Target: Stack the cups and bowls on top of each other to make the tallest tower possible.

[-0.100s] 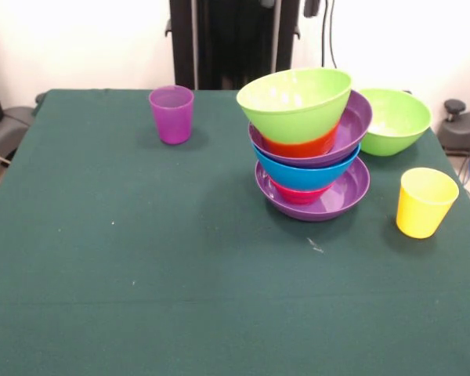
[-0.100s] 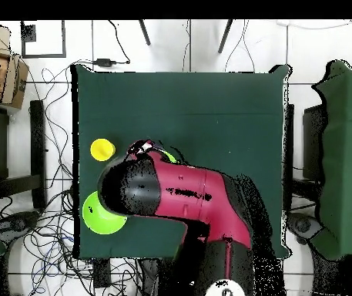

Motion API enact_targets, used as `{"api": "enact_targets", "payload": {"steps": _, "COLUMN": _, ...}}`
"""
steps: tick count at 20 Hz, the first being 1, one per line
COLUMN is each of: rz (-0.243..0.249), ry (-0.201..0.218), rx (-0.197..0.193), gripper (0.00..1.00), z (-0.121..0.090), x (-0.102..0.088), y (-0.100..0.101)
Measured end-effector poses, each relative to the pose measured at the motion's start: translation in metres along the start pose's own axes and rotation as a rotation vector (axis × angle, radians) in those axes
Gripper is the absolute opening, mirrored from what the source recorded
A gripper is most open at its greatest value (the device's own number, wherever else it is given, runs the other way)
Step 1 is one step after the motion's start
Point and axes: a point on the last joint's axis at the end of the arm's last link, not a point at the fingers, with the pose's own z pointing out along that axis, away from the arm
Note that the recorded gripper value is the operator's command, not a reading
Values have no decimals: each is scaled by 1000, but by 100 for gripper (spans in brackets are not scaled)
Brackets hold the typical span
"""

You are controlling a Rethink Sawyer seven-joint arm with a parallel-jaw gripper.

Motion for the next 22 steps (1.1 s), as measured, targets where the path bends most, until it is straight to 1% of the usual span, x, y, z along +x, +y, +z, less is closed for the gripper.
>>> {"api": "enact_targets", "payload": {"steps": 3, "rz": -18, "ry": 0, "rx": -1, "gripper": 100, "z": 7, "x": 1, "y": 12}}
{"api": "enact_targets", "payload": {"steps": 7, "rz": -54, "ry": 2, "rx": -2, "gripper": 100, "z": 22, "x": 4, "y": 35}}
{"api": "enact_targets", "payload": {"steps": 10, "rz": -73, "ry": 5, "rx": 2, "gripper": 100, "z": 36, "x": 4, "y": 48}}
{"api": "enact_targets", "payload": {"steps": 14, "rz": -102, "ry": 3, "rx": 15, "gripper": 100, "z": 62, "x": 4, "y": 68}}
{"api": "enact_targets", "payload": {"steps": 16, "rz": -108, "ry": 2, "rx": 18, "gripper": 100, "z": 67, "x": 3, "y": 72}}
{"api": "enact_targets", "payload": {"steps": 17, "rz": -116, "ry": -1, "rx": 23, "gripper": 100, "z": 74, "x": 3, "y": 77}}
{"api": "enact_targets", "payload": {"steps": 19, "rz": -125, "ry": -5, "rx": 27, "gripper": 100, "z": 82, "x": 2, "y": 83}}
{"api": "enact_targets", "payload": {"steps": 20, "rz": -134, "ry": -11, "rx": 32, "gripper": 100, "z": 90, "x": 1, "y": 89}}
{"api": "enact_targets", "payload": {"steps": 22, "rz": -142, "ry": -17, "rx": 36, "gripper": 100, "z": 97, "x": -1, "y": 94}}
